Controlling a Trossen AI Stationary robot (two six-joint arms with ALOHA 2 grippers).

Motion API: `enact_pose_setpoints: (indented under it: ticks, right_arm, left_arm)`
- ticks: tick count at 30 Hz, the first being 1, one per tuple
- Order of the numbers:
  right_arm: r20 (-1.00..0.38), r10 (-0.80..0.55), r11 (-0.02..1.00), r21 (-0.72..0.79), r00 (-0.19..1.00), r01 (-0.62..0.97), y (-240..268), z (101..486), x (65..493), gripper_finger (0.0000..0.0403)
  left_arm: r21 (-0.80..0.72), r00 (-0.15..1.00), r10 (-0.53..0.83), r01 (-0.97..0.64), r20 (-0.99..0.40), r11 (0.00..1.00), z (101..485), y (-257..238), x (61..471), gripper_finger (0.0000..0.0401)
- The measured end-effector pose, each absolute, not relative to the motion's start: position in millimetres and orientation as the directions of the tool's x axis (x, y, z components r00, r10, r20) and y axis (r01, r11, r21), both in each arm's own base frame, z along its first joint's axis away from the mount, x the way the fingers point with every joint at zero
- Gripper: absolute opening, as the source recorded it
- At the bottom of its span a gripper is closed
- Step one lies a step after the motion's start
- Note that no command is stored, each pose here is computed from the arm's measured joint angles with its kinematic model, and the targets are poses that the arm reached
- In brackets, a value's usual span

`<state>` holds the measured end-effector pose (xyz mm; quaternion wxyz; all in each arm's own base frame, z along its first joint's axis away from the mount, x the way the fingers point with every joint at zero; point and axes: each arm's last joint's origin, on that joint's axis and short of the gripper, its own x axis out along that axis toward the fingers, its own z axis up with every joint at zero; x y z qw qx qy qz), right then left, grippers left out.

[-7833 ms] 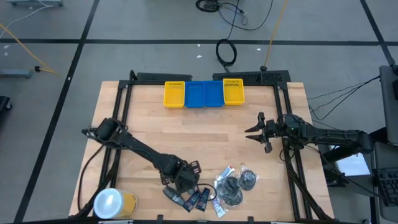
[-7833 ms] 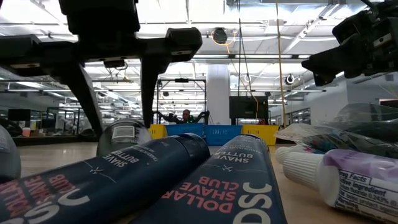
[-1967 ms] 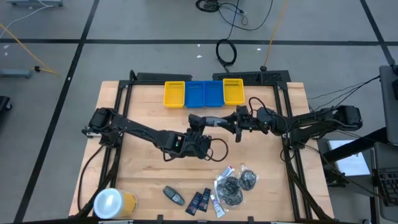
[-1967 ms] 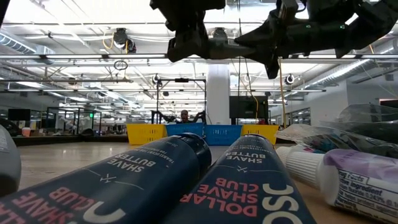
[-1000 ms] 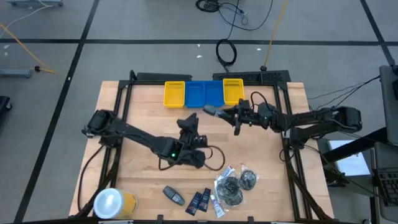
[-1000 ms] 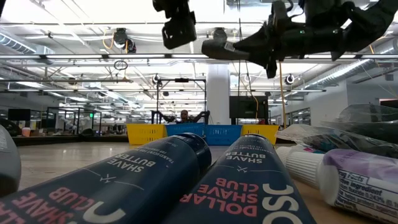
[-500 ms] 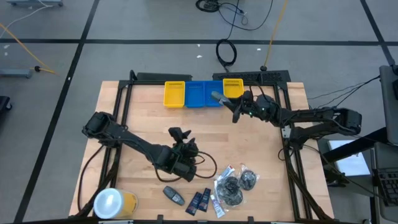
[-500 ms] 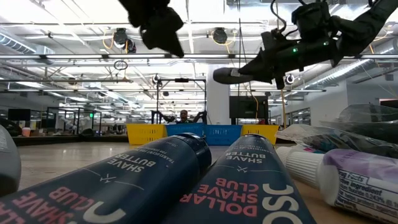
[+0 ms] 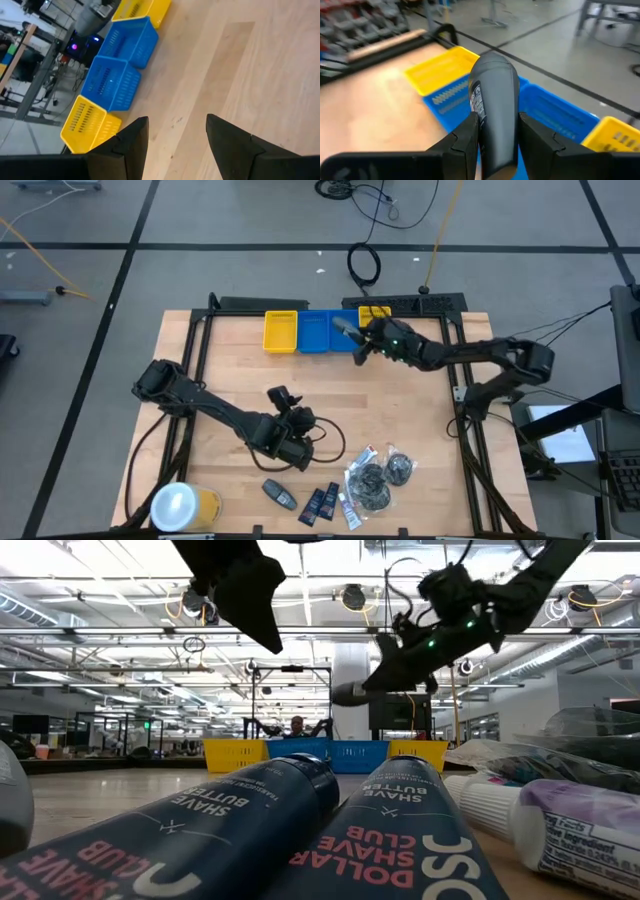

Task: Pick & Place Travel size toiletries
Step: Put the top deodorant cream into the right blue bin

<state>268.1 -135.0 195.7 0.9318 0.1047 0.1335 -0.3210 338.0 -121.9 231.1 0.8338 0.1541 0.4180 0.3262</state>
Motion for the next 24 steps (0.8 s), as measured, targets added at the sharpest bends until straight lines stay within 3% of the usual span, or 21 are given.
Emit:
enact_pose_setpoints:
  ticks: [18, 24]
  right_arm:
    - [-0.409, -0.623, 0.689, 0.116, 0.667, 0.715, -170.0, 157.2, 283.1, 0.0105]
    - [-0.406, -0.631, 0.682, 0.117, 0.661, 0.722, -172.9, 157.4, 281.5, 0.0179]
  left_arm:
    - [0.517, 0.434, 0.676, -0.437, -0.595, 0.736, 231.0, -118.3, 339.8, 0.0198]
    - [0.502, 0.435, 0.660, -0.432, -0.612, 0.750, 230.6, -118.4, 340.5, 0.0198]
